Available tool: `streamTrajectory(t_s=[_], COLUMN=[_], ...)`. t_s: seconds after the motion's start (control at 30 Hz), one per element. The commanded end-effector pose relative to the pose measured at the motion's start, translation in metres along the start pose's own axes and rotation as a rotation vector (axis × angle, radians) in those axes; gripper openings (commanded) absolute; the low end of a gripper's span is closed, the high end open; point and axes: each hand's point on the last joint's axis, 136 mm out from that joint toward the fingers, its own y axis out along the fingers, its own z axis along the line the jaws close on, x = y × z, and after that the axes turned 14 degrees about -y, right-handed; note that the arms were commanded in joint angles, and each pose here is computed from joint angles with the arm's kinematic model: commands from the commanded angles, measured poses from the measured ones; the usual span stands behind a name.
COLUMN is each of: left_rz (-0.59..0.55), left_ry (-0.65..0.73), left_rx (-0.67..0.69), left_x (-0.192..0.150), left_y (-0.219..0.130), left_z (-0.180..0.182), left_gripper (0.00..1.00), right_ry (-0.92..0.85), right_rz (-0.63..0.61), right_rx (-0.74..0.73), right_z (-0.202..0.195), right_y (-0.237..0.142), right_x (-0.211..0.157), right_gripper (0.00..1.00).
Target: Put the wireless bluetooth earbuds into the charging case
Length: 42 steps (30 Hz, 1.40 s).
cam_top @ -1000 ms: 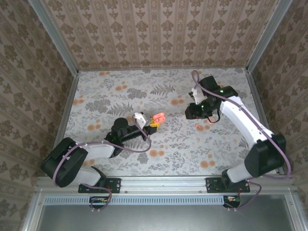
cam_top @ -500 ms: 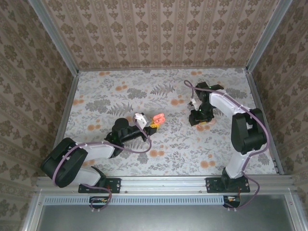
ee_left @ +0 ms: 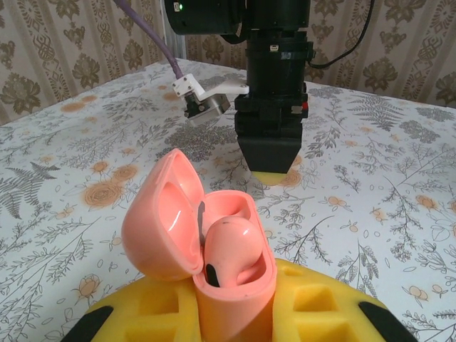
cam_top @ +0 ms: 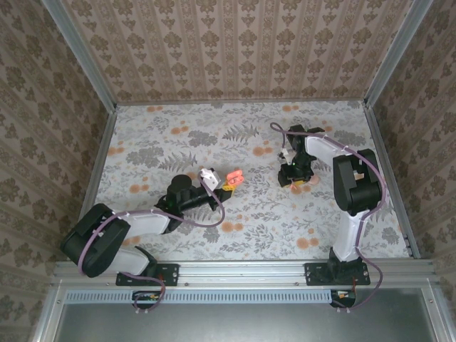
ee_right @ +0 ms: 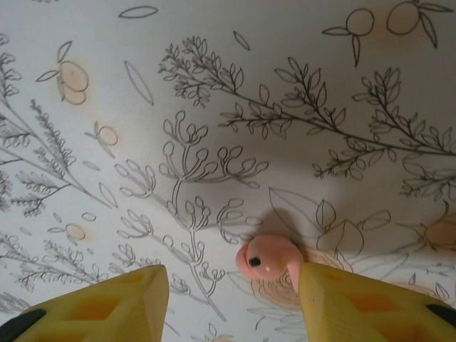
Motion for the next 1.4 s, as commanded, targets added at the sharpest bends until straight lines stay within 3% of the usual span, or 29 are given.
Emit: streamTrajectory(t_s=[0.0, 0.6, 0.97, 1.37], left_rz=[-0.027, -0.039, -0.043, -0.036], left_ry=[0.034, 0.031, 0.039, 0.044], left_rx=[-0.012, -0.015, -0.012, -0.008], left_x=[0.013, 0.015, 0.016, 0.015], left_y=[0.004, -0.001, -0.005, -0.005], left_z=[0.0, -0.003, -0.005, -0.005], left_gripper=[0.12, 0.12, 0.12, 0.12], right_ry=[-0.015, 0.073, 0.103, 0.141], right_rz=[0.0, 0.052, 0.086, 0.161], right_rx=[-0.015, 0.097, -0.075, -0.1], right_z=[-0.006, 0.019, -0.001, 0.001], right_y=[0.004, -0.005, -0.046, -0.022], right_x=[0.005, -0.022, -0.025, -0.01], right_gripper=[0.52, 0.46, 0.46, 0.45])
